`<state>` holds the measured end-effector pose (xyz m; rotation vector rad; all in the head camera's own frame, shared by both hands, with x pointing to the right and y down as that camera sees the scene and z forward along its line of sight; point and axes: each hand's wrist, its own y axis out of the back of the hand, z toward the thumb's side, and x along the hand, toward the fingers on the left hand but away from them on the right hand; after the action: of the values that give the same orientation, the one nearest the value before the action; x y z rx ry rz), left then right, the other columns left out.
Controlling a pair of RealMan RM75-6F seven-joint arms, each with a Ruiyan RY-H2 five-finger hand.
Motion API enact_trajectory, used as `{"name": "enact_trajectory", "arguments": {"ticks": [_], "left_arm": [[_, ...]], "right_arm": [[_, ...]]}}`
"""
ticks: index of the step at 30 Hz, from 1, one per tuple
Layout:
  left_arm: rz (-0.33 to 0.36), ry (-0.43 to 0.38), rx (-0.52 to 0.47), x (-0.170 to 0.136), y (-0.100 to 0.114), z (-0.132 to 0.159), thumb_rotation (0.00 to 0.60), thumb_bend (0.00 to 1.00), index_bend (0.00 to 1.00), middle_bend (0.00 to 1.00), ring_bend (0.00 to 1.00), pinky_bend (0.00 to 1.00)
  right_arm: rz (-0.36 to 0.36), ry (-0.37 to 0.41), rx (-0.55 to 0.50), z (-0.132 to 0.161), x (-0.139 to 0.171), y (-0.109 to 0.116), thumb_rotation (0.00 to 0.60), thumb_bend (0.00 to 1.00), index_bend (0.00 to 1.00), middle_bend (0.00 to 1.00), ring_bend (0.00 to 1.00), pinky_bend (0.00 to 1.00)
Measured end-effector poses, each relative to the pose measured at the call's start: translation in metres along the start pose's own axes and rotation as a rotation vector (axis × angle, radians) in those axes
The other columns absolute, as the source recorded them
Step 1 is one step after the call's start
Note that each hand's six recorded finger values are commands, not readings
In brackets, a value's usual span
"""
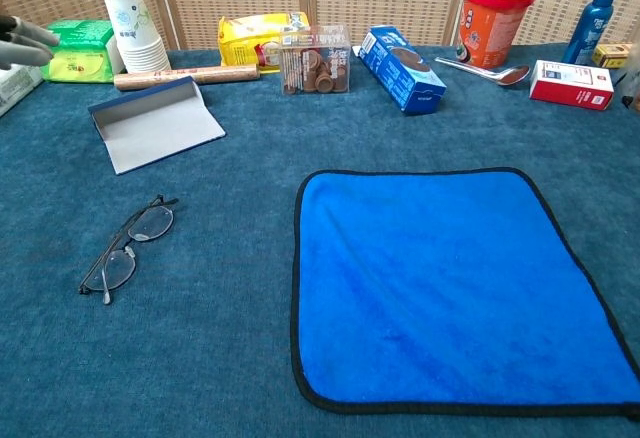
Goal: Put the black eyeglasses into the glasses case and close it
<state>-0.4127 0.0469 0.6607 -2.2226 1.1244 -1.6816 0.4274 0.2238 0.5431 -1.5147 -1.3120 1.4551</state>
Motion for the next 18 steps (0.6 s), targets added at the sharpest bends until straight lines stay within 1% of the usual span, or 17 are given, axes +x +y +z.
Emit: {"name": "enact_trajectory", "arguments": {"ticks": [6, 10, 11, 18], "left_arm": [[-0.03, 0.017, -0.049, 0.032, 0.001, 0.012, 0.308, 0.16, 0.07, 0.09, 0.02, 0.02], [-0.05, 0.022, -0.074, 0.049, -0.002, 0.02, 0.308, 0.16, 0.07, 0.09, 0.02, 0.02], [-0.053, 0.023, -0.079, 0.052, -0.002, 0.022, 0.315, 0.16, 0.08, 0.09, 0.02, 0.02], [-0.059, 0.048, -0.1, 0.077, -0.002, 0.027, 0.301, 0.16, 0.08, 0.1, 0.02, 0.02]], "right_arm": [[-0.008, -0.022, 0.001, -0.005, 0.002, 0.003, 0.455, 0.35, 0.15, 0.12, 0.03, 0.15], [-0.015, -0.031, 0.001, -0.007, 0.001, 0.005, 0.454, 0.35, 0.15, 0.12, 0.03, 0.15], [-0.017, -0.032, 0.001, -0.007, 0.001, 0.006, 0.455, 0.35, 0.15, 0.12, 0.03, 0.15], [-0.022, -0.043, 0.01, -0.005, 0.001, 0.007, 0.452, 0.35, 0.15, 0.12, 0.03, 0.15]]}}
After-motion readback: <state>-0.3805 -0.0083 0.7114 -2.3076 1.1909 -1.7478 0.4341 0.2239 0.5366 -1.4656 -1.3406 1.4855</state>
